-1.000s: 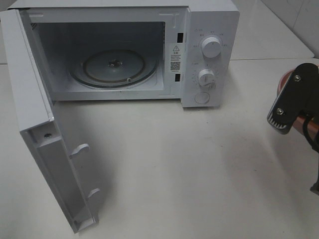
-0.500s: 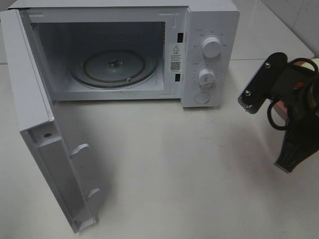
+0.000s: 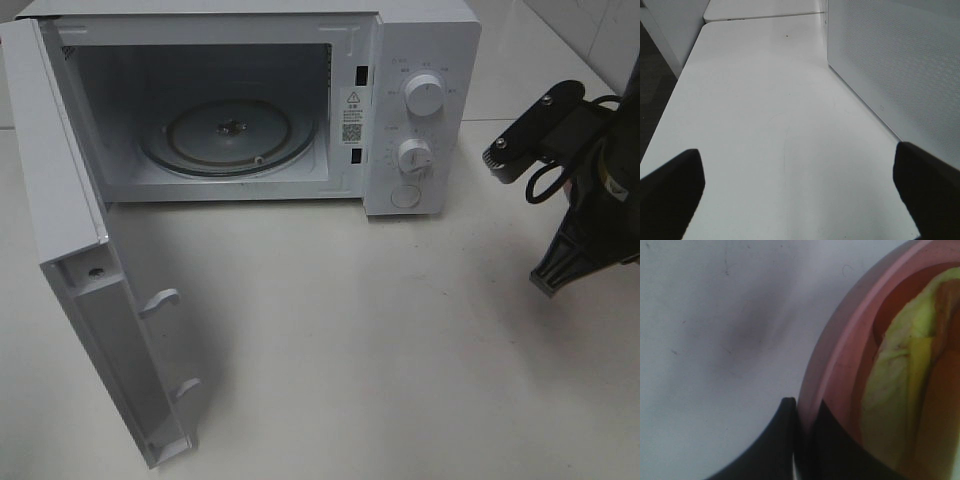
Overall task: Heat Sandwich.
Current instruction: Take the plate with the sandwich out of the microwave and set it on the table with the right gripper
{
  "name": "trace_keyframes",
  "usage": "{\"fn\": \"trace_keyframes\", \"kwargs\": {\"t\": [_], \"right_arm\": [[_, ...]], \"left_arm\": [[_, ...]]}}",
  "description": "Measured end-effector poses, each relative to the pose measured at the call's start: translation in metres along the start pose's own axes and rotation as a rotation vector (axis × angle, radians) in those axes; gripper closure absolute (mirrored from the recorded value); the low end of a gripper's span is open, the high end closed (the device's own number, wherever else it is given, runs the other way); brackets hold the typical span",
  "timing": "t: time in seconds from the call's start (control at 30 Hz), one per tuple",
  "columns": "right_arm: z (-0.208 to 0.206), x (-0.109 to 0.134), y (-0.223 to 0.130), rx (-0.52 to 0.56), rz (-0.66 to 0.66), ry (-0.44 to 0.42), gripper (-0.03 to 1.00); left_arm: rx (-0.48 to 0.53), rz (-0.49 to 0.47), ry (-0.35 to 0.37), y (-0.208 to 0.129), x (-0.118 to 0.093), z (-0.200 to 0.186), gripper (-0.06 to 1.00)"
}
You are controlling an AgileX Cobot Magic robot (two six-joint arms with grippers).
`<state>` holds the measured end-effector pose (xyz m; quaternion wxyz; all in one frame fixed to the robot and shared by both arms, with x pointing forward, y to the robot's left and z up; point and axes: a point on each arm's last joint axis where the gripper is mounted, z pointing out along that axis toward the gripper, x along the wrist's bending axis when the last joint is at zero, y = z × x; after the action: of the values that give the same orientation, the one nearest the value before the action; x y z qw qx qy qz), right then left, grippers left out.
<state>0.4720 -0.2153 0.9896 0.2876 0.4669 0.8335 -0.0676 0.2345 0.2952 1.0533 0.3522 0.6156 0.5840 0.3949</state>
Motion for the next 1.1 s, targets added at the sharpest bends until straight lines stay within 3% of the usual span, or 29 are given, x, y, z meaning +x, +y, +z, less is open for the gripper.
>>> {"fn": "trace_keyframes", "kwargs": {"t": [0.1,0.7,1.1], "right_arm": [[0.005,-0.009,-0.001,0.005,0.074,-0.002,0.91],[0.023,-0.039,-0.012,0.061,0.237,-0.021,0.91],[0.026,-0.040,-0.008,0.029,0.316,-0.027,0.91]], "left_arm": [[0.000,0.000,0.000,0.000,0.000,0.000,-0.02],[0.000,0.000,0.000,0.000,0.000,0.000,-0.02],[0.000,0.000,0.000,0.000,0.000,0.000,-0.02]]}}
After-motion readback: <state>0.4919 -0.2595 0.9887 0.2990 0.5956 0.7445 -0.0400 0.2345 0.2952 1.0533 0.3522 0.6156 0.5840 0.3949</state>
